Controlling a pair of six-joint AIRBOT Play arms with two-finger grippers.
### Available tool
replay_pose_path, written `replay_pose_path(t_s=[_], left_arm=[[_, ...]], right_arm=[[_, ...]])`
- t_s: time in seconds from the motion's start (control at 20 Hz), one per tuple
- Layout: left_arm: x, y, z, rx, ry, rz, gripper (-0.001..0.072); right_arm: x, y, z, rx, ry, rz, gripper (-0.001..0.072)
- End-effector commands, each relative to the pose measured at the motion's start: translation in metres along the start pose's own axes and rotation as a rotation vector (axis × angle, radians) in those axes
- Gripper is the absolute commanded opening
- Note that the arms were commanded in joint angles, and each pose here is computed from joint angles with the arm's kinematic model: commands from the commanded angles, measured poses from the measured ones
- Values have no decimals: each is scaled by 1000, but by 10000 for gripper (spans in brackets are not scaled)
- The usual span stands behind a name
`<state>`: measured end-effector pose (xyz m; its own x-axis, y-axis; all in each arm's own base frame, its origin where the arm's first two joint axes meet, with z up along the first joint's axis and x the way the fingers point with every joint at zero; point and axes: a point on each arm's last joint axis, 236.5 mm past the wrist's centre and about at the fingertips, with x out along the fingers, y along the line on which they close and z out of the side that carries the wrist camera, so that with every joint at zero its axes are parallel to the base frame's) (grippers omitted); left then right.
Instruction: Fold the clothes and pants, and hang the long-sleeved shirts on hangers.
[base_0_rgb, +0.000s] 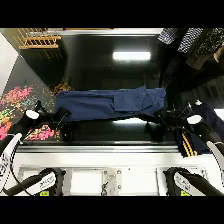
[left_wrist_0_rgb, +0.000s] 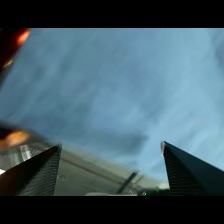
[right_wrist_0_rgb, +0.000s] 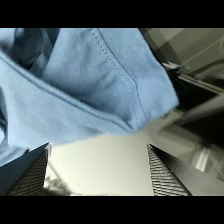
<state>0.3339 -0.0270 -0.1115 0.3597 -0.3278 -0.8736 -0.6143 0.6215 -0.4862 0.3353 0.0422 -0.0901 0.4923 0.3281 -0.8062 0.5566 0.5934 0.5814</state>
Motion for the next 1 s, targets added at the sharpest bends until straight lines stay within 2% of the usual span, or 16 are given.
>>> replay_pose_path(t_s=[0.0,0.05,0.1,0.15,0.2,0.25,0.3,0.35,0.55,0.95], left_arm=[[11,-15,14,11,-11,-10,679],[12,-18,17,12,-14,-13,668],[11,-20,20,16,-18,-16,503],[10,-22,23,16,-25,-20,388],[9,-22,25,21,-38,-20,210],[6,-20,30,32,-54,-15,16],[2,-17,34,46,-69,-5,8],[-5,-13,39,62,-87,8,8],[-35,12,60,141,-148,71,8],[-61,38,56,287,-94,93,8]], right_arm=[[13,3,11,23,-65,6,649],[14,3,13,22,-74,5,648],[16,3,14,22,-80,2,635],[16,2,16,17,-88,2,497],[15,4,19,-11,-99,3,317],[14,6,22,-49,-109,5,192],[12,9,24,-98,-112,9,72],[8,14,25,-153,-113,13,17],[-8,15,16,-349,-38,-51,16],[-49,-20,-25,-539,135,-218,16]])
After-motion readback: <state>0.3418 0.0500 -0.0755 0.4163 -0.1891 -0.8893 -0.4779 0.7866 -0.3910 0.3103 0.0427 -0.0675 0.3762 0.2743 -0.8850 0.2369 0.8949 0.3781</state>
